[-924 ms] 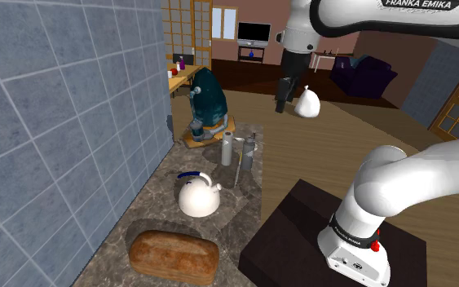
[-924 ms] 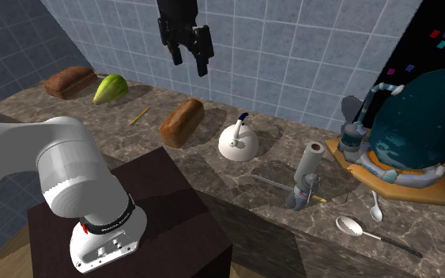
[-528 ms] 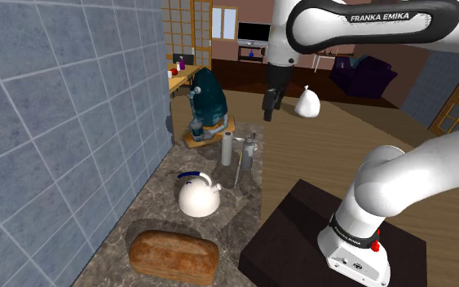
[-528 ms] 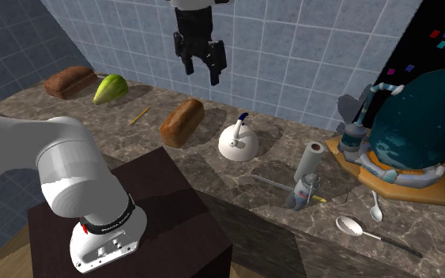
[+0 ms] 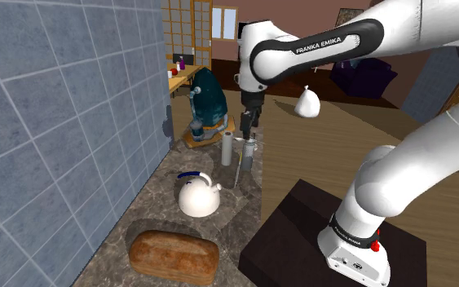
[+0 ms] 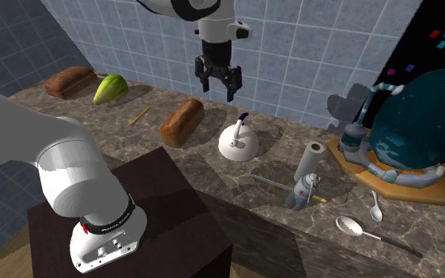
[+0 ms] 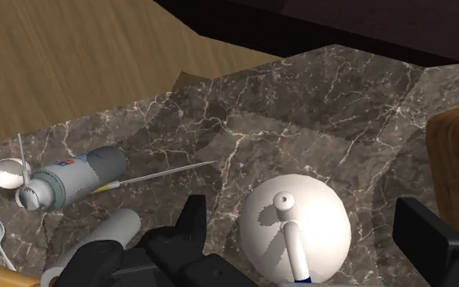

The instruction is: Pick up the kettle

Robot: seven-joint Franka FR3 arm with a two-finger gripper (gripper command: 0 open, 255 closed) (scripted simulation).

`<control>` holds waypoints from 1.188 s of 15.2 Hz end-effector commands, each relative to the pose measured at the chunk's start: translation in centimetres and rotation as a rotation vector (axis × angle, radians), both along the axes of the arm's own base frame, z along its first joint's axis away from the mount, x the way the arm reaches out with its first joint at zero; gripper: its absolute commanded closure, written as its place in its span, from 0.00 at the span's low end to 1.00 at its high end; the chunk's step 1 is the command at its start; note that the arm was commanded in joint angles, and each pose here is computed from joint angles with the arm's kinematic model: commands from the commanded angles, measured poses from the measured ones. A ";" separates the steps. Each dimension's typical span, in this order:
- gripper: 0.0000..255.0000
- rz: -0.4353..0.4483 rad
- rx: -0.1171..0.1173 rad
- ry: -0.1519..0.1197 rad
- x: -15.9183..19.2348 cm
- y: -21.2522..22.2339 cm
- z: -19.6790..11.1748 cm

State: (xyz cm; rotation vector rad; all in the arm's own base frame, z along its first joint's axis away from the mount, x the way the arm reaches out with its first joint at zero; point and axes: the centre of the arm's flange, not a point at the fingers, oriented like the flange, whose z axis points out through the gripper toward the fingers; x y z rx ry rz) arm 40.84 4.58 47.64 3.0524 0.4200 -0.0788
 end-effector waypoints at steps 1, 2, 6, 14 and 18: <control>0.00 0.020 -0.001 0.016 1.9 0.5 -2.2; 0.00 0.029 -0.001 0.025 2.7 0.7 -3.3; 0.00 0.068 -0.004 0.059 5.9 1.8 -7.8; 0.00 0.144 -0.009 0.126 11.6 4.3 -17.1; 0.00 0.182 -0.011 0.160 14.2 5.6 -21.8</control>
